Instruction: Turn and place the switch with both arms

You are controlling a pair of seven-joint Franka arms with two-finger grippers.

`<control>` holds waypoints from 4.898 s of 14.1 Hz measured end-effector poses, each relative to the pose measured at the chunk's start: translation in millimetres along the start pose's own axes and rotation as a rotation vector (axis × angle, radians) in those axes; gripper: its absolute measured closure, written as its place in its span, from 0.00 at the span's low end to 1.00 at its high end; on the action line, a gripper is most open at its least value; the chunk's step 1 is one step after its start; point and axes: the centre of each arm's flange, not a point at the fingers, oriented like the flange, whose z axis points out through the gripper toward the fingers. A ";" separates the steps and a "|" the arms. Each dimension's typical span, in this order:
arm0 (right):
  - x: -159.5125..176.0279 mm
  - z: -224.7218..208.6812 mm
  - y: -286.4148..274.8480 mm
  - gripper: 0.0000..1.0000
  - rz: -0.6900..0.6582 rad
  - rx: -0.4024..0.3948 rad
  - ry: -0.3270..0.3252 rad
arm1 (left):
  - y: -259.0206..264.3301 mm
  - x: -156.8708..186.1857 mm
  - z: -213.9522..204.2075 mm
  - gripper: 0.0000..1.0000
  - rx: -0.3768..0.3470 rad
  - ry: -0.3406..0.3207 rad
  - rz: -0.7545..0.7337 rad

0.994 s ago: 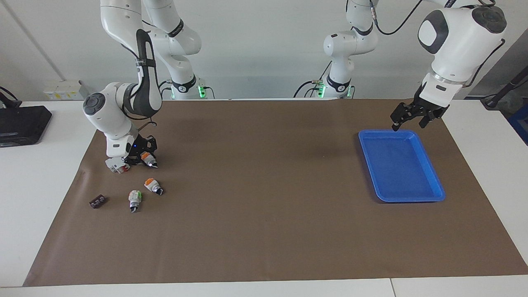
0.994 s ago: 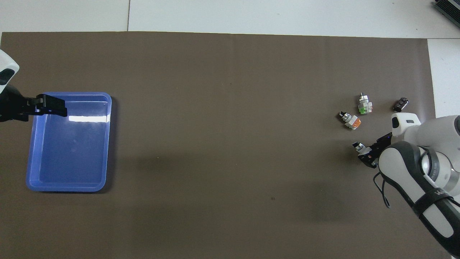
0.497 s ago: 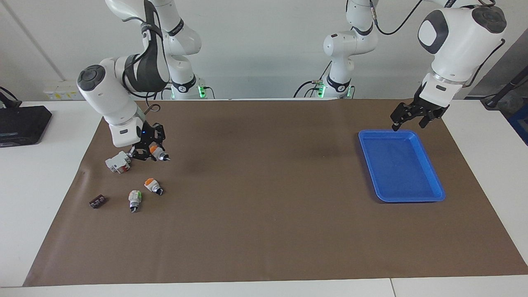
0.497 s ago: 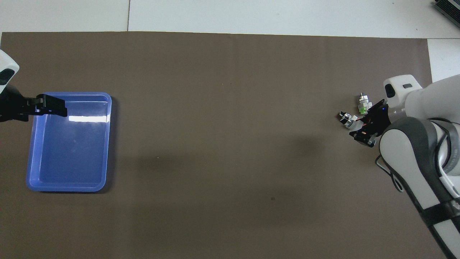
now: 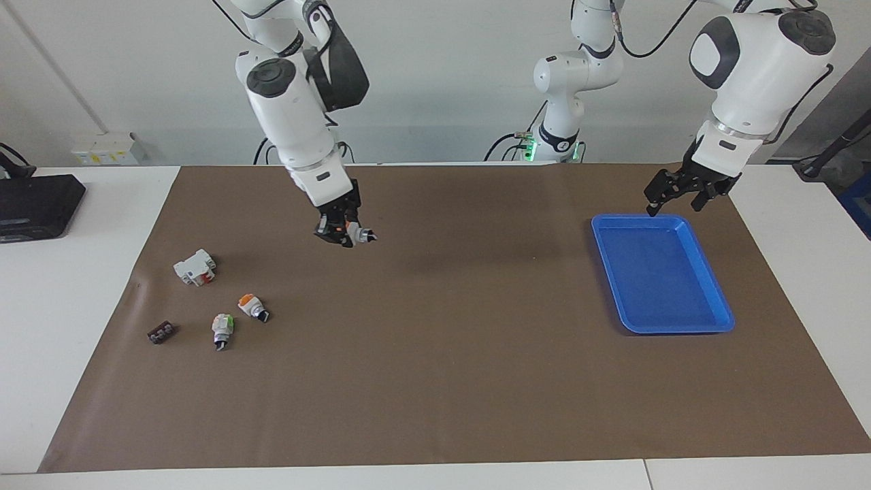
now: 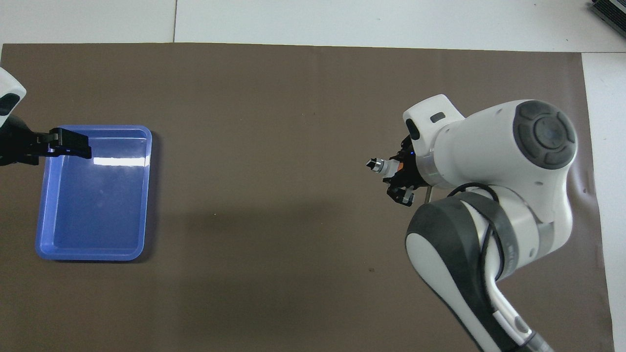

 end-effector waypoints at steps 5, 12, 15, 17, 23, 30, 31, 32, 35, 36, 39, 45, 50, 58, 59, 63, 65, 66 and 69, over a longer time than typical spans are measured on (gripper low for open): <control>96.8 4.5 -84.2 0.59 0.027 -0.044 0.122 | 7.4 -0.4 -1.3 0.00 -0.001 0.008 0.013; 136.8 1.7 -121.0 0.59 0.075 -0.078 0.239 | 31.3 -1.8 11.5 0.05 -0.218 0.021 -0.029; 137.0 3.5 -121.1 0.59 0.075 -0.075 0.237 | 54.5 -11.4 21.8 0.18 -0.338 0.001 -0.044; 137.3 5.6 -121.2 0.59 0.074 -0.072 0.235 | 71.8 -15.5 22.6 0.42 -0.435 -0.019 -0.055; 140.8 7.7 -126.9 0.59 0.064 -0.066 0.234 | 124.7 -27.5 34.9 0.61 -0.660 -0.105 -0.078; 140.8 7.9 -126.9 0.59 0.064 -0.066 0.234 | 148.0 -32.3 43.3 0.69 -0.747 -0.217 -0.204; 140.8 7.9 -126.8 0.59 0.064 -0.066 0.234 | 150.1 -35.1 43.8 0.72 -0.742 -0.255 -0.238; 140.8 7.9 -126.8 0.59 0.064 -0.066 0.234 | 151.0 -37.7 44.1 0.73 -0.734 -0.292 -0.273; 140.7 8.0 -126.6 0.59 0.064 -0.066 0.234 | 150.4 -40.9 44.1 0.75 -0.707 -0.375 -0.412; 140.7 8.0 -126.6 0.59 0.064 -0.066 0.234 | 150.2 -40.4 43.4 0.78 -0.699 -0.395 -0.473; 140.7 8.0 -126.5 0.59 0.065 -0.066 0.234 | 151.2 -36.5 40.7 0.84 -0.683 -0.420 -0.641; 140.6 8.3 -126.6 0.59 0.066 -0.065 0.233 | 160.1 -35.5 40.1 0.84 -0.649 -0.479 -0.886; 140.1 9.8 -127.5 0.59 0.065 -0.059 0.223 | 159.2 -36.5 47.5 0.80 -0.612 -0.535 -1.034; 142.7 9.8 -131.6 0.59 0.058 -0.058 0.226 | 165.2 -46.4 53.4 0.79 -0.492 -0.653 -1.226; 142.8 9.8 -131.6 0.59 0.058 -0.059 0.226 | 162.0 -47.9 54.9 0.78 -0.468 -0.658 -1.225; 142.9 9.5 -131.5 0.59 0.058 -0.059 0.228 | 129.7 -45.2 58.1 0.70 -0.418 -0.669 -1.258; 143.5 8.1 -131.2 0.59 0.057 -0.061 0.231 | 128.1 -50.5 62.1 0.65 -0.399 -0.684 -1.257; 144.3 6.5 -130.6 0.59 0.058 -0.066 0.239 | 130.5 -53.8 64.0 0.61 -0.393 -0.687 -1.254; 147.6 5.9 -126.1 0.59 0.063 -0.087 0.280 | 149.5 -65.0 68.2 0.58 -0.362 -0.706 -1.251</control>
